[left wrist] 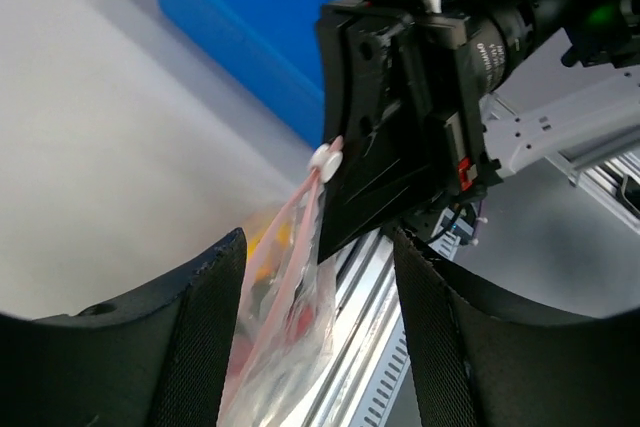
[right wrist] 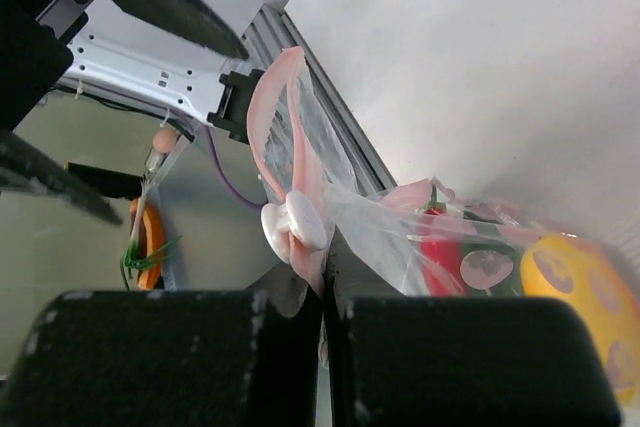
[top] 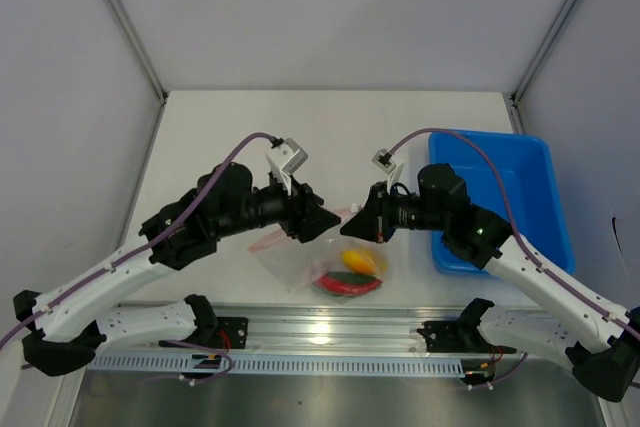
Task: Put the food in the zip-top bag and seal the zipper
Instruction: Adjust the zipper food storage bag at the center of the board, then zip the zipper food storage bag at the center of the board.
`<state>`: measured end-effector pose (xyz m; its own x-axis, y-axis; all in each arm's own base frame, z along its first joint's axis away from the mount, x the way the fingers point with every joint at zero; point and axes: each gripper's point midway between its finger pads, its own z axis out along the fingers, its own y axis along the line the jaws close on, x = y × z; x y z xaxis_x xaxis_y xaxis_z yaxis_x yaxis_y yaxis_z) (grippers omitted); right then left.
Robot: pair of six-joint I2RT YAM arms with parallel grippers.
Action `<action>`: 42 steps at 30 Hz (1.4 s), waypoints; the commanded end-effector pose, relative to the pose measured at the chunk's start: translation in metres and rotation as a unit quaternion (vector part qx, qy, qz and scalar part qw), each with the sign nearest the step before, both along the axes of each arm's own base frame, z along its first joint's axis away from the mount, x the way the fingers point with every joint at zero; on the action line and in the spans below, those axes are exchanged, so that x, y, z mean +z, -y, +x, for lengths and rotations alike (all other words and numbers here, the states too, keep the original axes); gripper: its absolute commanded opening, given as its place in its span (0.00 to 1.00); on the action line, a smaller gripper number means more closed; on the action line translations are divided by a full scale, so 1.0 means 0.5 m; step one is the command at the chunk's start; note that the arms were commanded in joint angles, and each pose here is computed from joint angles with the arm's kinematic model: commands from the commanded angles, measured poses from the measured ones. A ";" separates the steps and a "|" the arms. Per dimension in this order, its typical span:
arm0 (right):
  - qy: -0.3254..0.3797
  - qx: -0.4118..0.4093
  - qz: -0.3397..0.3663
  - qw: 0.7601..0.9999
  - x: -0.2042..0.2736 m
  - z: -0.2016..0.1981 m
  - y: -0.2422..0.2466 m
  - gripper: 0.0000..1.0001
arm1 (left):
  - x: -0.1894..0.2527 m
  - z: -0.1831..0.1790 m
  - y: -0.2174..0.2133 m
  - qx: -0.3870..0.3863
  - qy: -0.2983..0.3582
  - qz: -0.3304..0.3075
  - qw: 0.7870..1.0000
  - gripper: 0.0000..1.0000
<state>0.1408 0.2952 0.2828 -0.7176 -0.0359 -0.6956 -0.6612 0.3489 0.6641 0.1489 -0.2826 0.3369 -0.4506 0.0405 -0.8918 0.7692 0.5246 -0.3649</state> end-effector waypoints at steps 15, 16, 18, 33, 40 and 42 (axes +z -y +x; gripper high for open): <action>0.042 0.069 0.041 0.996 0.083 -0.075 -0.004 0.00 | 0.057 -0.064 0.093 -0.171 0.028 -0.041 0.984 0.29; 0.042 0.070 0.042 0.996 0.083 -0.076 -0.004 0.00 | 0.059 -0.065 0.094 -0.173 0.030 -0.045 0.983 0.27; 0.043 0.071 0.043 0.996 0.083 -0.079 -0.001 0.00 | 0.060 -0.073 0.095 -0.183 0.026 -0.048 0.982 0.27; 0.049 0.082 0.035 0.995 0.071 -0.083 -0.012 0.00 | 0.068 -0.083 0.098 -0.190 0.006 -0.060 0.980 0.01; 0.078 0.028 0.064 0.995 0.101 -0.063 0.005 0.00 | 0.036 -0.076 0.090 -0.173 -0.009 -0.043 0.984 0.01; 0.087 0.011 0.081 0.993 0.121 -0.060 0.015 0.00 | 0.020 -0.077 0.085 -0.171 -0.015 -0.037 0.985 0.01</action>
<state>0.1017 0.2919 0.3086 -0.6567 -0.0619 -0.7516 -0.7404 0.2422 0.6270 0.1138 -0.3301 0.3426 -0.4445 0.1488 -0.8833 0.8868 0.2129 -0.4103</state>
